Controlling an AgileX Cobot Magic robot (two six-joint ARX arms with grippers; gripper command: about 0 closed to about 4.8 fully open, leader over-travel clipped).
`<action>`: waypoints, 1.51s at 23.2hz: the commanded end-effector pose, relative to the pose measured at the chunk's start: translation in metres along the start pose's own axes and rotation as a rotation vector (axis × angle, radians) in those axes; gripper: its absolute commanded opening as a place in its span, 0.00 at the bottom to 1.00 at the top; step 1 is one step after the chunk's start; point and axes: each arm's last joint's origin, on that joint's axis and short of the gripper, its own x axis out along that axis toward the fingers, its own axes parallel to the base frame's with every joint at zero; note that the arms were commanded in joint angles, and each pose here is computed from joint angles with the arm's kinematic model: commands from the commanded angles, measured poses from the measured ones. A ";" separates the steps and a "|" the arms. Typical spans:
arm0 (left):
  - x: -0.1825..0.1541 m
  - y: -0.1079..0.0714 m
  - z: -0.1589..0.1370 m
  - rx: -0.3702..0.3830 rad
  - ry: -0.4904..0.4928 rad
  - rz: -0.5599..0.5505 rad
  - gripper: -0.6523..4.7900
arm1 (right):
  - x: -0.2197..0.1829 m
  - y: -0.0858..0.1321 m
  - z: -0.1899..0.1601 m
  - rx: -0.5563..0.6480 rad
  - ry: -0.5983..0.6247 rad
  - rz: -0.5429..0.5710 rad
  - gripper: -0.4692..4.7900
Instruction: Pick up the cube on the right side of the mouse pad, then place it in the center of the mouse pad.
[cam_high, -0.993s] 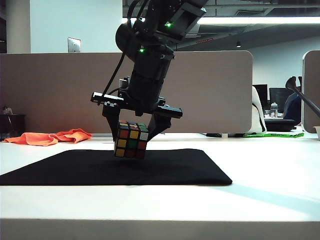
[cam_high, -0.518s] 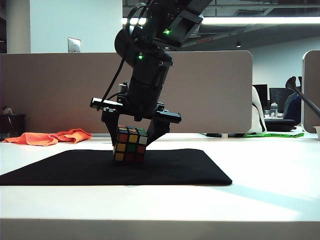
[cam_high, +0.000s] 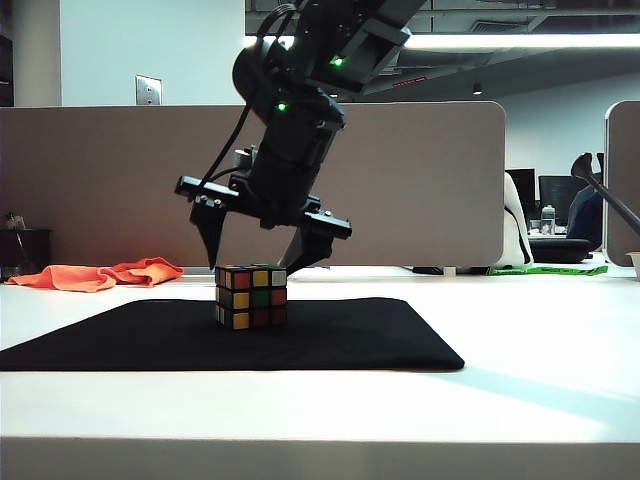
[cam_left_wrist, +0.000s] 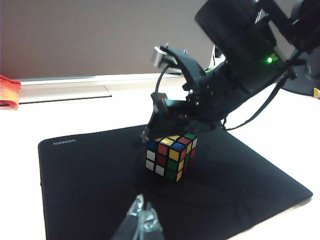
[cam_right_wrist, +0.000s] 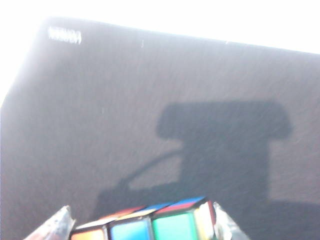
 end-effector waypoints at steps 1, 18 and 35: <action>0.000 0.000 0.002 0.004 -0.010 0.001 0.11 | -0.021 -0.004 0.017 0.000 -0.067 -0.005 0.81; 0.000 0.004 0.002 -0.014 -0.016 0.127 0.11 | -0.144 -0.076 0.097 -0.155 -0.384 -0.174 0.08; -0.001 0.004 0.000 0.028 0.007 0.155 0.11 | -0.257 -0.151 0.055 -0.172 -0.583 -0.280 0.08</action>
